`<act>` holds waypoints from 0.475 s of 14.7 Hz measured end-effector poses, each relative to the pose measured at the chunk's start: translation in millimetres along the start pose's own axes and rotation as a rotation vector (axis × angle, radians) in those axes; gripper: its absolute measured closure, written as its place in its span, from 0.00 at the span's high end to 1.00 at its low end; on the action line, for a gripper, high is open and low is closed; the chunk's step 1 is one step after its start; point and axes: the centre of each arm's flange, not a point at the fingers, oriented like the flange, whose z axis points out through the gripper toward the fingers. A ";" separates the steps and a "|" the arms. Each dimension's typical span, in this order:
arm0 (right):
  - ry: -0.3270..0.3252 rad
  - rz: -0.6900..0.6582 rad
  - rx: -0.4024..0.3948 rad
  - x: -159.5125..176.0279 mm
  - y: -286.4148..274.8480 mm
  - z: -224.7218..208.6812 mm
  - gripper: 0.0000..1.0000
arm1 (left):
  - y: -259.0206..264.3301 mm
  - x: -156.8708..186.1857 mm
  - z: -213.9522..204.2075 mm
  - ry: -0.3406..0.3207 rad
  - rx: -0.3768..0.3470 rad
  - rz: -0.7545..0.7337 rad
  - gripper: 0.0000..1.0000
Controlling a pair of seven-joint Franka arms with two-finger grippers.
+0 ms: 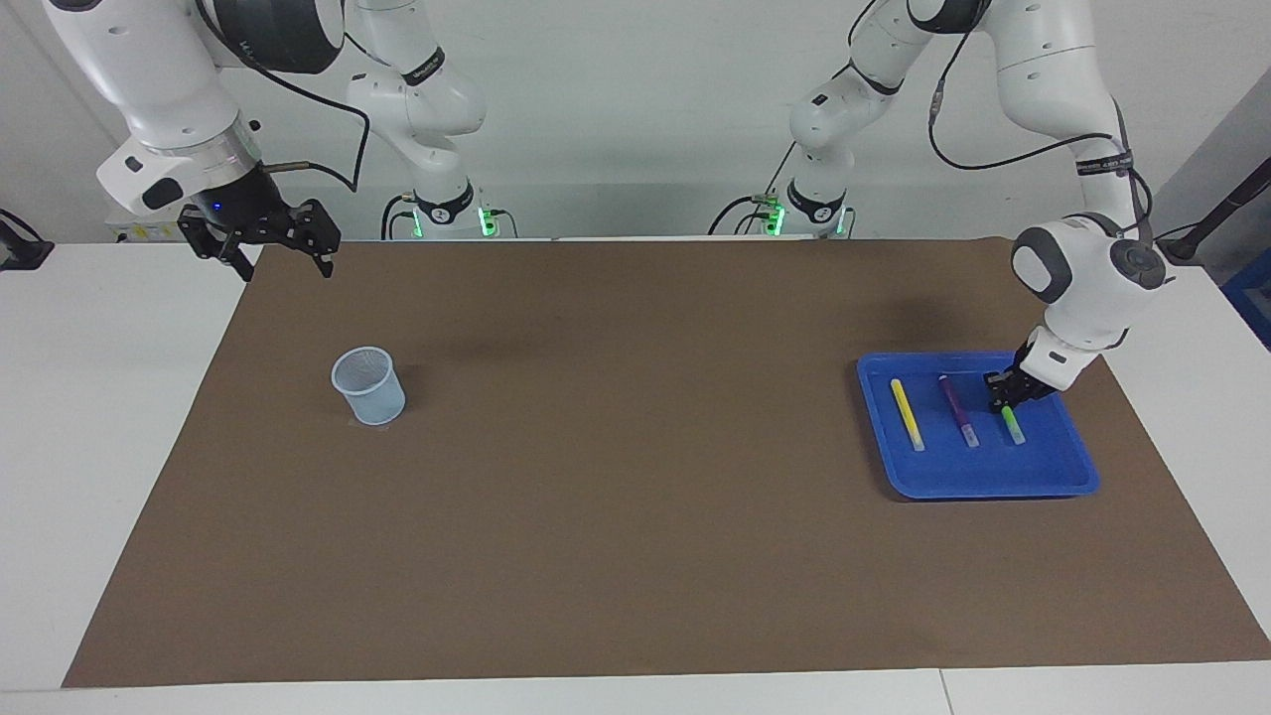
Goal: Right arm passes pens to left for tray arrangement
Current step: 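Lower the green pen into the tray and open the left gripper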
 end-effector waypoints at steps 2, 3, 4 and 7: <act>0.000 0.000 0.000 0.1 -2.0 -0.1 1.00 | 0.0 0.3 -0.3 0.001 0.000 0.000 0.52; 0.000 0.000 0.000 0.1 -1.8 -0.2 1.00 | -0.1 0.5 -0.7 0.002 0.001 0.000 0.64; 0.001 -0.008 0.000 0.2 -1.6 -0.3 1.00 | -0.3 0.9 -1.2 0.003 0.001 0.000 0.77; 0.003 -0.034 0.000 0.0 2.5 -0.9 1.00 | -2.0 4.6 -6.8 0.010 0.004 -0.002 1.00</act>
